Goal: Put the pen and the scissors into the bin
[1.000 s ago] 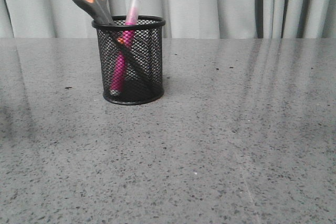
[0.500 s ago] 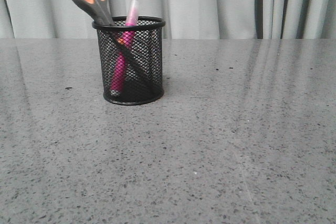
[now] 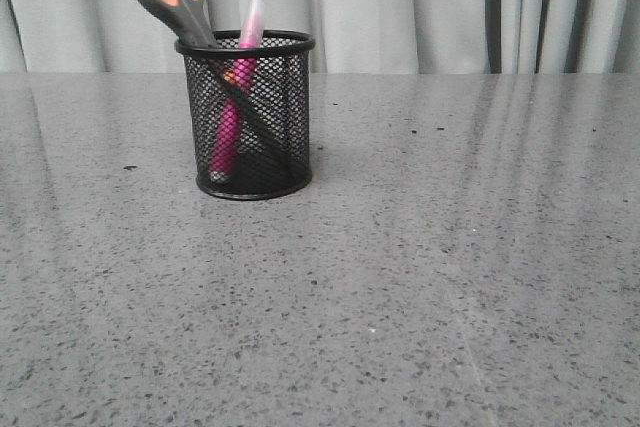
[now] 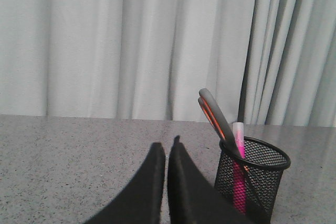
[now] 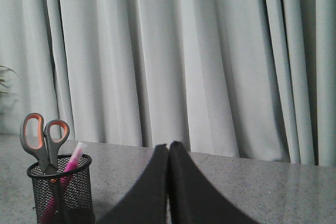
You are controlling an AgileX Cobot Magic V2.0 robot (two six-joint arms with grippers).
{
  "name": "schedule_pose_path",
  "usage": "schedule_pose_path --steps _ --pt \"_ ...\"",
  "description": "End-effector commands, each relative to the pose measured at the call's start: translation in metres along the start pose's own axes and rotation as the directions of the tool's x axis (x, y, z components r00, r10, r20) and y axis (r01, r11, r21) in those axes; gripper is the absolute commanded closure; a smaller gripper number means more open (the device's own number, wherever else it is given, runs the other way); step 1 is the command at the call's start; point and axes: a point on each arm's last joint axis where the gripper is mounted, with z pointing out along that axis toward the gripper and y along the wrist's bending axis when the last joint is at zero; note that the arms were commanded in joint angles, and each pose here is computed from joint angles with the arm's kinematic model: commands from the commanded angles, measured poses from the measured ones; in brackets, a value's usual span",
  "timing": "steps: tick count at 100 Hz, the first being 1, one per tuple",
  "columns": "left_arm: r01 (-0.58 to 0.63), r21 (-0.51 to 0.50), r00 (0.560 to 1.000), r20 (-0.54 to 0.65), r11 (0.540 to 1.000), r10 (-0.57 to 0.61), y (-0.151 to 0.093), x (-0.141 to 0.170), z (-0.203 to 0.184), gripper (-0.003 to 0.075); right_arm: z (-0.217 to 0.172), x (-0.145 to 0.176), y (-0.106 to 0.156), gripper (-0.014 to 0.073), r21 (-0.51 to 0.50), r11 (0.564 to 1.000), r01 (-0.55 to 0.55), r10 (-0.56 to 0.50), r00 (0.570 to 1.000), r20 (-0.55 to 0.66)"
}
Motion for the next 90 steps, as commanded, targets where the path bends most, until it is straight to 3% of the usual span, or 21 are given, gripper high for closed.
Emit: schedule_pose_path --steps 1,52,61,90 --pt "0.012 -0.019 0.996 0.087 1.000 -0.010 0.001 -0.015 0.001 0.0740 0.000 -0.010 -0.002 0.0660 0.017 1.000 0.025 -0.026 0.999 0.041" --pt "0.012 -0.019 0.996 0.087 1.000 -0.010 0.001 -0.015 0.001 0.0740 0.000 -0.010 -0.002 0.0660 0.017 1.000 0.025 -0.026 0.999 0.041" --pt "-0.034 -0.027 0.995 0.089 0.999 0.037 0.001 -0.015 0.001 0.0740 0.000 -0.010 -0.002 0.0660 0.017 1.000 0.025 -0.026 0.999 0.041" --pt "-0.123 -0.261 0.991 0.021 0.958 0.132 0.016 0.006 -0.008 0.0740 0.000 -0.010 -0.002 0.0660 0.017 1.000 0.025 -0.026 0.999 0.041"
